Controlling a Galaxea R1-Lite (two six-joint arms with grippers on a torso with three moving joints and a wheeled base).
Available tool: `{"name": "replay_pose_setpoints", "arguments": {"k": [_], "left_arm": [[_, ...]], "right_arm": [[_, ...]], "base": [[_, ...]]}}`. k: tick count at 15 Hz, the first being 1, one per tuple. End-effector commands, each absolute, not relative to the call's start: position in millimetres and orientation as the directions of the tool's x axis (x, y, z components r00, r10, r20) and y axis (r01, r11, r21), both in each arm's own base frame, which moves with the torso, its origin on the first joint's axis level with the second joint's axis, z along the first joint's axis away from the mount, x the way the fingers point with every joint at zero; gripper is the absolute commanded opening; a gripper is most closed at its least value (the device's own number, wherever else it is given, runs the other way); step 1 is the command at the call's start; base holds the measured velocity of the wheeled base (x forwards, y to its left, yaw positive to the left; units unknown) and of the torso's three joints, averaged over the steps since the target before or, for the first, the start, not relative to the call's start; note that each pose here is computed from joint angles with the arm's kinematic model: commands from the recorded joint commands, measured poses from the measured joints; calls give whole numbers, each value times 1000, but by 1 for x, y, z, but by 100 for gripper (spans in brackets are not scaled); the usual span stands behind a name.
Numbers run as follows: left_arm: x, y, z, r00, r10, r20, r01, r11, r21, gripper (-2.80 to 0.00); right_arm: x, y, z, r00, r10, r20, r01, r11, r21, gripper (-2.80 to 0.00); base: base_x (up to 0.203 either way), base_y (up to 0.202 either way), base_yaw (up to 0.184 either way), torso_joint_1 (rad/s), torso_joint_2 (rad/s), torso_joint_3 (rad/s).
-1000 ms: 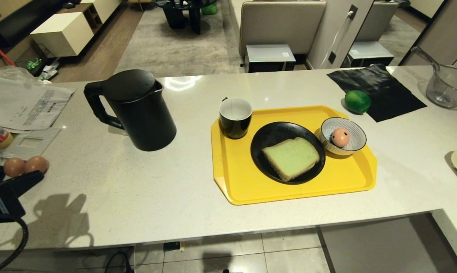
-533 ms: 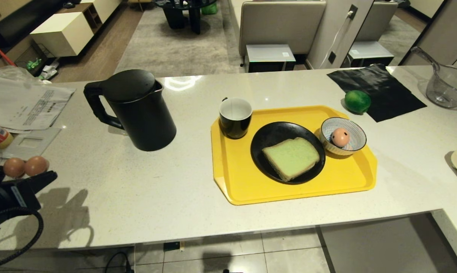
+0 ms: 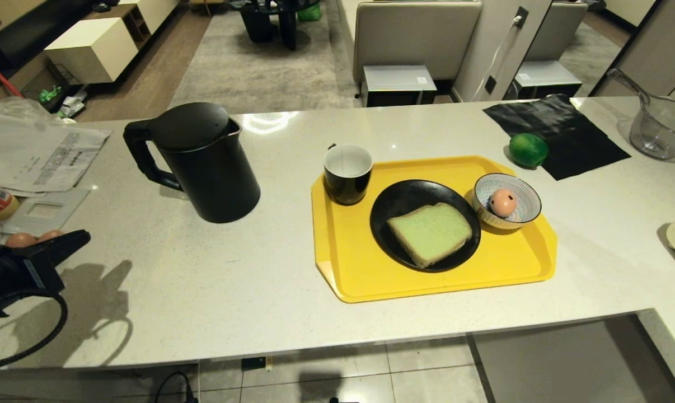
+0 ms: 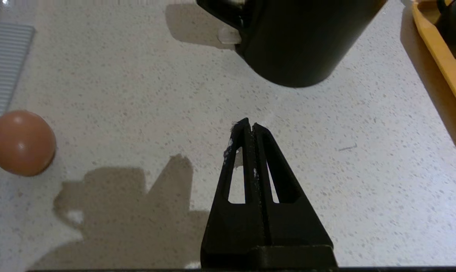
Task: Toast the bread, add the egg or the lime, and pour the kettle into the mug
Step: Pick up the kettle
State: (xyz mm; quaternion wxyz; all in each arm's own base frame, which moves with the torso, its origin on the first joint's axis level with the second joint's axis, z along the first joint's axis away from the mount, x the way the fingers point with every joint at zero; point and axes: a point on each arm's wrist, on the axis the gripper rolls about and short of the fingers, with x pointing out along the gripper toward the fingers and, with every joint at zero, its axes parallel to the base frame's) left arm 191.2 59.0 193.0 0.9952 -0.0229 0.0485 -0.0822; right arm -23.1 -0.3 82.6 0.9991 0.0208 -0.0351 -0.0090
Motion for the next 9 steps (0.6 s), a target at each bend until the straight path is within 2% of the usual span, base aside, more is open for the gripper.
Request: {"name": "replay_pose_setpoints", "arguments": {"k": [1,3,6,9], "left_arm": [[201,65,191,984,-161,-77,157,986,-51,-280],[205,72,199,991,-129,-39,127,991,-42,-280],[204,76,200,997,-73,-23,68,986,-154,-280],[203,77,197,997,-70,-25,66,991,-120,-280]], "right_arm": [[-21,0,75,999,-20,43,18,999,42,-280],[-21,0,75,999,-20,43,18,999,42,-280],[-21,0,75,999,-20,43,18,999,42,-280],[-21,0,75,999,-20,43,18,999,42,-280]], "base": [[0,0,0,0,0,0],[0,0,0,0,0,0],[0,0,0,0,0,0],[0,0,0,0,0,0]]}}
